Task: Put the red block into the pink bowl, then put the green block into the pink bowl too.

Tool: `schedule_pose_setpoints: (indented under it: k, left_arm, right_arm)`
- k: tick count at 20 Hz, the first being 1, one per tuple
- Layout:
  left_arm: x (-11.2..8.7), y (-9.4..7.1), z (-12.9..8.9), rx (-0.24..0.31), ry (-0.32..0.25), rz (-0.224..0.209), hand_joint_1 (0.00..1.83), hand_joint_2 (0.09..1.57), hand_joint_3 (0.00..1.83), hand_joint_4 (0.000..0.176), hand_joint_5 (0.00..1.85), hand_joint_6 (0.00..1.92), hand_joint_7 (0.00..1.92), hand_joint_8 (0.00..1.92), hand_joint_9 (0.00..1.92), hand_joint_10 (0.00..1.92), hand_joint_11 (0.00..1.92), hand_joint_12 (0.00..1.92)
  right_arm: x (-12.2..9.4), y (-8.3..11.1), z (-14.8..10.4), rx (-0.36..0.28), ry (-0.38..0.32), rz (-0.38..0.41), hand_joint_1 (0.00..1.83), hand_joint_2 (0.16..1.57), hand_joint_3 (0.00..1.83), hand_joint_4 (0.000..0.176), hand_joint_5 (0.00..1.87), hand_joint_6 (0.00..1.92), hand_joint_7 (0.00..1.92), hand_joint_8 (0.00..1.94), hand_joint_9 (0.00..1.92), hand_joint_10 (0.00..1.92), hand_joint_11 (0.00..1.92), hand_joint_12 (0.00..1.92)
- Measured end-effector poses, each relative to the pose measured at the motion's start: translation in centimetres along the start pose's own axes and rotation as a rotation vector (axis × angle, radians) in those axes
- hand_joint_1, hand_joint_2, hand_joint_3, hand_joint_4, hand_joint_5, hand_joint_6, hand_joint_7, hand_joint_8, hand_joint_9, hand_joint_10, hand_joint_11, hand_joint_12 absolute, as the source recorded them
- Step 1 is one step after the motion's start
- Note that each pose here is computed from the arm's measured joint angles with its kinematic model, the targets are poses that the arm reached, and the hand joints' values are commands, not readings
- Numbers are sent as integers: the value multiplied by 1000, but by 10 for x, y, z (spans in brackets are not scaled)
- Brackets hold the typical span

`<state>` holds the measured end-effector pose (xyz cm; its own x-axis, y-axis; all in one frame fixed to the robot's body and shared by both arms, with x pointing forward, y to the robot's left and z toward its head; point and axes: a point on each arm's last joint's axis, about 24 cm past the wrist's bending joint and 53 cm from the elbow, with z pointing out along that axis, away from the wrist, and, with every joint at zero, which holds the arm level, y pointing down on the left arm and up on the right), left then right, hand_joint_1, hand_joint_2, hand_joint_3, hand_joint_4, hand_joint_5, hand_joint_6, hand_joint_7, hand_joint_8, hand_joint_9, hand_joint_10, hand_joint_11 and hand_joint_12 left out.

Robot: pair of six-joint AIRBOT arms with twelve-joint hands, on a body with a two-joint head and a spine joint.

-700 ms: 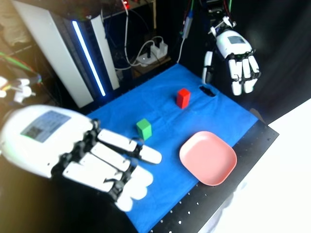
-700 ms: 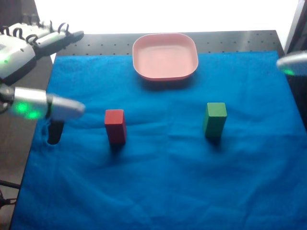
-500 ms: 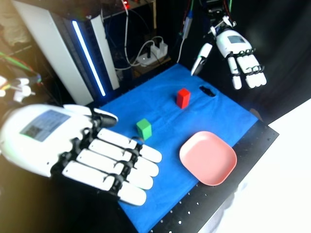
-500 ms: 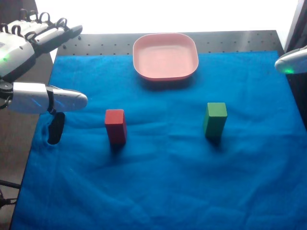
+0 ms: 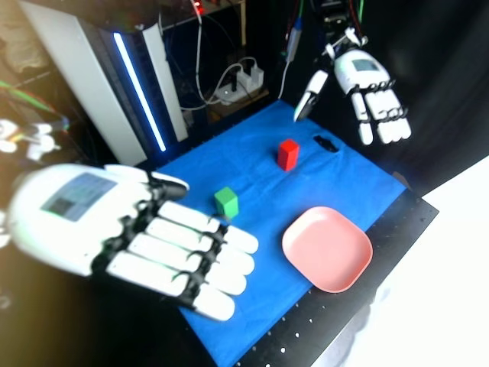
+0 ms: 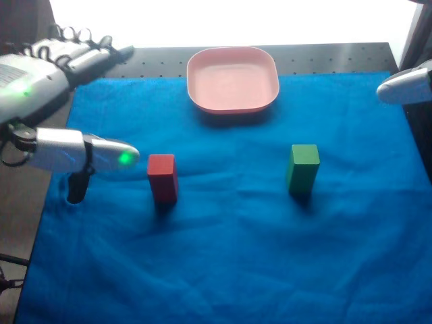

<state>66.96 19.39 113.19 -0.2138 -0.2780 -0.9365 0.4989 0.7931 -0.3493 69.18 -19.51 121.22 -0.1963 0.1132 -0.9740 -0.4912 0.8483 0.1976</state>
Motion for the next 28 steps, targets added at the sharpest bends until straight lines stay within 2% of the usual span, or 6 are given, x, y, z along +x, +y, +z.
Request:
schedule_pose_setpoints:
  k: [4,7,8,12,24,28]
  left_arm:
    - [3,-7,2,31,2,-14,324,797,0,67,0,0,0,0,0,0,10,5]
    - [14,-24,3,92,34,-53,432,807,2,5,18,7,88,10,107,19,50,33]
    - [17,-27,3,105,42,-51,503,846,0,0,67,33,145,34,194,3,9,419]
    - [20,-32,3,119,50,-47,542,850,0,0,216,7,380,7,406,21,0,901]
    - [47,-45,15,148,80,-146,686,907,0,0,630,20,771,24,765,45,206,1146]
    - [49,-43,17,146,80,-157,892,916,0,0,836,68,953,152,888,357,365,1339]
  right_arm:
    - [0,-1,1,1,0,0,136,797,0,0,0,0,55,8,45,4,0,455]
    - [2,2,3,-6,3,2,106,788,0,0,0,0,67,4,45,1,0,484]
    - [2,3,4,-8,3,2,123,795,0,0,0,0,79,4,66,6,0,540]
    - [3,4,5,-9,4,3,159,847,13,0,0,0,30,5,39,6,0,433]
    - [4,6,6,-14,4,4,129,845,5,0,0,0,70,1,64,8,0,427]
    - [4,6,6,-13,5,5,129,837,0,13,0,0,63,0,29,0,0,401]
